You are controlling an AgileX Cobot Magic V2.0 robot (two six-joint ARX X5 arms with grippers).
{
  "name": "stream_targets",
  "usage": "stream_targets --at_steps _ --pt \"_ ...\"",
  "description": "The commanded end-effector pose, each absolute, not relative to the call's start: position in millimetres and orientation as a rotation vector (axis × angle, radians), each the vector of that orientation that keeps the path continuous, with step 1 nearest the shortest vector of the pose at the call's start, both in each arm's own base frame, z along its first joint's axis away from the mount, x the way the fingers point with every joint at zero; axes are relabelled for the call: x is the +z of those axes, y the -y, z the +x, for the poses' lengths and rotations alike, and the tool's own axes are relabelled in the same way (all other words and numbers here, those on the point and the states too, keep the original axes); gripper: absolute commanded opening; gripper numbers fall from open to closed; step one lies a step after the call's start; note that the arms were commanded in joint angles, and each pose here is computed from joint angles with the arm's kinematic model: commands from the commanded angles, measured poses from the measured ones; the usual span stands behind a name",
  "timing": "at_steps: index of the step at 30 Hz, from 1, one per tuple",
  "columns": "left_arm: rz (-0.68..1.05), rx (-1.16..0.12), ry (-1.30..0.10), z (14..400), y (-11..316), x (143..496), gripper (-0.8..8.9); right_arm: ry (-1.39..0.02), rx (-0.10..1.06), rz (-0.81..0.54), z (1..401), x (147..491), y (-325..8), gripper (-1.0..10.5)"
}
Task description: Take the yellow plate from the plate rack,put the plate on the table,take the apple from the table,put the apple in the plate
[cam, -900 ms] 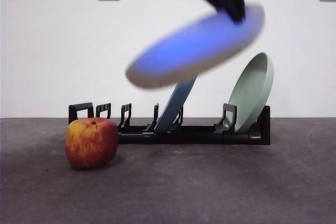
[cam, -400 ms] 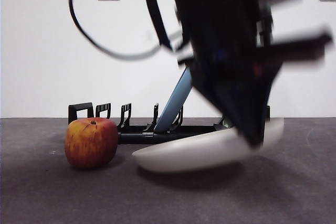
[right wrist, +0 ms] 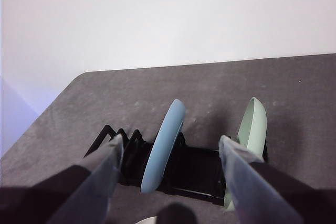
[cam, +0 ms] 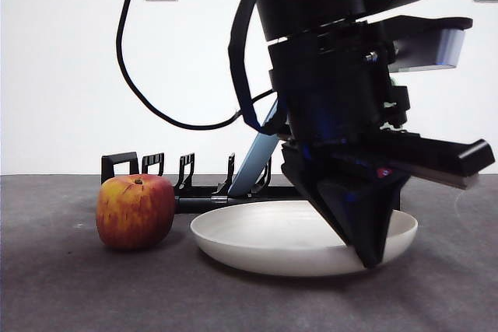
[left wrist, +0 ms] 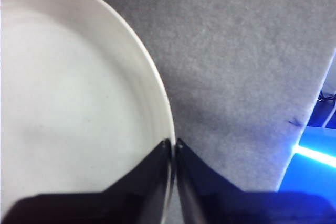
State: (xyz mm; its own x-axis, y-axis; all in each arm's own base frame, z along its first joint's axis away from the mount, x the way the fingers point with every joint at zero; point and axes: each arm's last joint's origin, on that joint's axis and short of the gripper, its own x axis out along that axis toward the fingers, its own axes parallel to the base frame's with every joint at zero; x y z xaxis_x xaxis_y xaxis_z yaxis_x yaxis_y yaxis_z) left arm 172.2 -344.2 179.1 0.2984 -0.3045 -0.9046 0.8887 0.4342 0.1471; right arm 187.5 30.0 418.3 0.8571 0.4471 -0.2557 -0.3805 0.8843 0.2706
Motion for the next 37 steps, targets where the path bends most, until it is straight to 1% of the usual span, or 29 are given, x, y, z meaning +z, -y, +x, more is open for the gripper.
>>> stream_targets --at_steps 1,2,6,11,12,15,16,19,22,25,28,29,31,32,35,37 --pt "0.761 -0.899 -0.971 170 342 175 2.11 -0.311 0.440 0.204 188 419 -30 3.2" --pt "0.757 -0.896 -0.970 170 341 177 2.32 -0.312 0.440 0.204 188 419 -30 3.1" --pt "0.703 -0.877 -0.916 169 337 198 2.32 -0.319 0.442 0.205 190 418 -31 3.2" --pt "0.598 -0.871 -0.760 162 320 256 2.32 -0.328 0.447 0.206 197 415 -32 3.2" --pt "0.580 -0.848 -0.722 160 313 269 2.32 -0.326 0.451 0.207 199 415 -32 3.2" --pt "0.524 -0.726 -0.589 156 287 311 2.29 -0.318 0.510 0.211 204 415 -35 3.2" --pt "0.503 -0.673 -0.541 155 274 327 2.28 -0.311 0.521 0.209 207 415 -38 3.2" --pt "0.434 -0.558 -0.458 154 239 360 2.20 -0.302 0.561 0.200 212 414 -48 3.2" --pt "0.354 -0.455 -0.399 154 195 388 2.20 -0.308 0.629 0.188 217 413 -64 3.2" --pt "0.294 -0.352 -0.361 151 155 407 2.20 -0.330 0.701 0.157 224 410 -83 3.2" --pt "0.247 -0.218 -0.333 145 114 420 2.20 -0.359 0.798 0.116 231 407 -112 3.3" --pt "0.238 -0.178 -0.329 142 104 423 2.20 -0.366 0.825 0.104 233 406 -120 3.4" --pt "0.224 -0.085 -0.326 134 81 427 2.20 -0.386 0.881 0.072 238 404 -141 4.3" --pt "0.220 -0.050 -0.327 129 73 428 2.20 -0.400 0.902 0.057 241 403 -150 4.6" --pt "0.219 0.054 -0.340 115 51 430 2.20 -0.459 0.972 -0.006 248 397 -181 4.7" --pt "0.217 0.112 -0.340 103 38 430 2.20 -0.504 0.984 -0.073 253 388 -204 4.7"
